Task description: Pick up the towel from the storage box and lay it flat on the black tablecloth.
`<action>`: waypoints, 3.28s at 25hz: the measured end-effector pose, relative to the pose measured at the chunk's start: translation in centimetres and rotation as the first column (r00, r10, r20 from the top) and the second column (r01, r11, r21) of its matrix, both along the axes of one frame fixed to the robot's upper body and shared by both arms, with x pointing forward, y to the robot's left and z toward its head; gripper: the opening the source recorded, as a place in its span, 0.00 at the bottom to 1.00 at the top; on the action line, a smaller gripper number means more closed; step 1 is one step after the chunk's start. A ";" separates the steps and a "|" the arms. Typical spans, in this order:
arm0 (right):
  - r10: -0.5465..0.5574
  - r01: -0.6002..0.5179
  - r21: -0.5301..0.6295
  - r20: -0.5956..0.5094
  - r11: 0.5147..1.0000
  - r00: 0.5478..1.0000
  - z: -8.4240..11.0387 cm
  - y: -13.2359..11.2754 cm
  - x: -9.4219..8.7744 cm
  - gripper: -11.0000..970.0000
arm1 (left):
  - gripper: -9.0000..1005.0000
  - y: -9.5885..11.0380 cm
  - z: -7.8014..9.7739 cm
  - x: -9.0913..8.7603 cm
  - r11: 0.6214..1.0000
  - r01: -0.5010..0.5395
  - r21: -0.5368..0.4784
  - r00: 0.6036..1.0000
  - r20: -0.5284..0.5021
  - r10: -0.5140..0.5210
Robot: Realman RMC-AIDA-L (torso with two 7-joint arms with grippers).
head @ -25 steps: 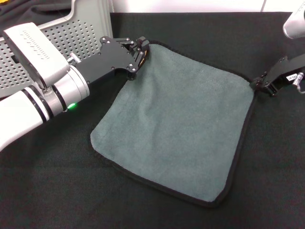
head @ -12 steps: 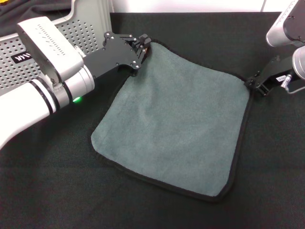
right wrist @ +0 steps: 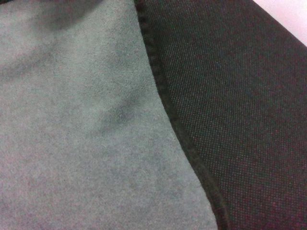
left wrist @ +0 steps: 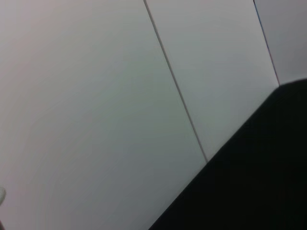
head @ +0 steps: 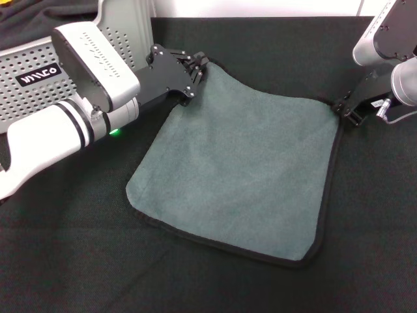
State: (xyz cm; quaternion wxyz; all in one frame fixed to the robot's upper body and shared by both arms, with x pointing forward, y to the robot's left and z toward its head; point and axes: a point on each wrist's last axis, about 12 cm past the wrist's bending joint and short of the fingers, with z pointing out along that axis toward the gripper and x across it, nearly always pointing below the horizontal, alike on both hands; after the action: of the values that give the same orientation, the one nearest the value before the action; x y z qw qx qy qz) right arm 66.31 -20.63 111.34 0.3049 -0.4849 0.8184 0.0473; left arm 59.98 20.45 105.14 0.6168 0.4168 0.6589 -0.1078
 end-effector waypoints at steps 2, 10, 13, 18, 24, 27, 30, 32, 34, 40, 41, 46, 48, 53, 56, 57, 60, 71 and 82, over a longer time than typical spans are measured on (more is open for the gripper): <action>0.006 -0.005 -0.011 0.008 1.000 1.000 0.0 0.1 0.0 0.02 | 0.04 0.0 0.0 0.2 1.000 -0.004 0.025 1.000 0.007 0.004; 0.008 -0.007 -0.040 0.033 0.999 0.999 -0.4 0.2 0.2 0.01 | 0.04 -0.1 0.0 0.5 0.997 -0.013 0.078 0.999 0.047 0.009; 0.018 -0.015 -0.060 0.045 0.998 0.999 -0.7 0.4 0.2 0.01 | 0.04 -0.2 0.0 0.6 0.996 -0.011 0.087 0.999 0.053 0.007; 0.015 -0.012 -0.060 0.047 0.998 0.999 -0.9 0.4 0.2 0.01 | 0.04 -0.2 0.0 0.7 0.995 -0.008 0.102 0.998 0.062 0.002; 0.021 -0.018 -0.067 0.049 0.998 0.999 -1.0 0.5 0.1 0.01 | 0.04 -0.3 0.1 0.8 0.994 -0.007 0.105 0.998 0.063 0.000; 0.025 -0.022 -0.069 0.049 0.997 0.999 -1.0 0.7 0.2 0.01 | 0.04 -0.5 0.0 0.8 0.994 -0.005 0.112 0.998 0.056 -0.002; 0.028 -0.025 -0.071 0.048 0.997 0.998 -1.0 0.8 0.2 0.01 | 0.04 -0.6 -0.1 0.8 0.992 0.001 0.126 0.998 0.059 -0.009; 0.030 -0.027 -0.072 0.048 0.997 0.998 -1.0 0.8 0.2 0.01 | 0.04 -0.6 -0.1 0.8 0.991 0.002 0.131 0.998 0.061 -0.010; 0.032 -0.028 -0.074 0.048 0.997 0.998 -1.0 0.8 0.2 0.01 | 0.04 -0.6 -0.1 0.8 0.991 0.001 0.133 0.998 0.062 -0.010; 0.032 -0.028 -0.076 0.055 0.997 0.998 -1.0 0.9 0.2 0.03 | 0.04 -0.3 -0.5 1.0 0.987 -0.023 0.158 0.999 0.043 0.016; 0.032 -0.027 -0.076 0.057 0.997 0.998 -1.0 0.9 0.2 0.04 | 0.04 -0.3 -0.5 1.0 0.987 -0.025 0.162 0.999 0.042 0.018; 0.020 -0.015 -0.073 0.066 0.997 0.998 -1.0 0.9 0.3 0.06 | 0.04 -0.3 -0.5 1.0 0.981 -0.018 0.193 0.998 0.067 0.005; 0.017 -0.012 -0.073 0.065 0.997 0.998 -1.1 0.9 0.3 0.06 | 0.04 -0.3 -0.4 1.0 0.980 -0.016 0.200 0.997 0.074 0.001; -0.021 0.027 -0.069 0.093 0.997 0.995 -1.5 0.3 0.4 0.09 | 0.06 -0.2 -0.3 1.2 0.981 -0.033 0.189 0.996 0.082 0.018; -0.046 0.053 -0.067 0.102 0.996 0.994 -1.9 -0.5 0.2 0.12 | 0.14 0.4 -0.2 1.0 0.983 -0.075 0.170 0.991 0.118 0.055; -0.050 0.057 -0.065 0.105 0.996 0.993 -1.9 -0.7 0.1 0.13 | 0.16 0.6 -0.3 0.9 0.983 -0.081 0.166 0.990 0.130 0.060; -0.080 0.086 -0.041 0.130 0.995 0.988 -1.9 -1.9 -0.4 0.17 | 0.28 1.3 -0.4 0.1 0.986 -0.096 0.134 0.985 0.157 0.075; -0.016 0.021 -0.013 0.285 1.000 0.958 0.9 -2.4 -2.9 0.47 | 0.72 2.8 -0.3 -1.8 0.993 -0.113 0.018 0.973 0.205 0.107; 0.064 -0.100 0.027 0.598 0.995 0.799 6.1 0.0 -7.5 0.87 | 0.88 6.9 0.3 -8.2 0.941 -0.083 -0.328 0.948 0.265 0.176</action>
State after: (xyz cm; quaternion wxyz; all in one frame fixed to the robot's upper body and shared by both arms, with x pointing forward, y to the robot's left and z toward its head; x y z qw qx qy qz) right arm 58.83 -20.65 117.42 0.5577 -0.5014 0.6577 -0.0708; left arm 51.80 27.35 105.47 0.7707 0.2805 0.5620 -0.1071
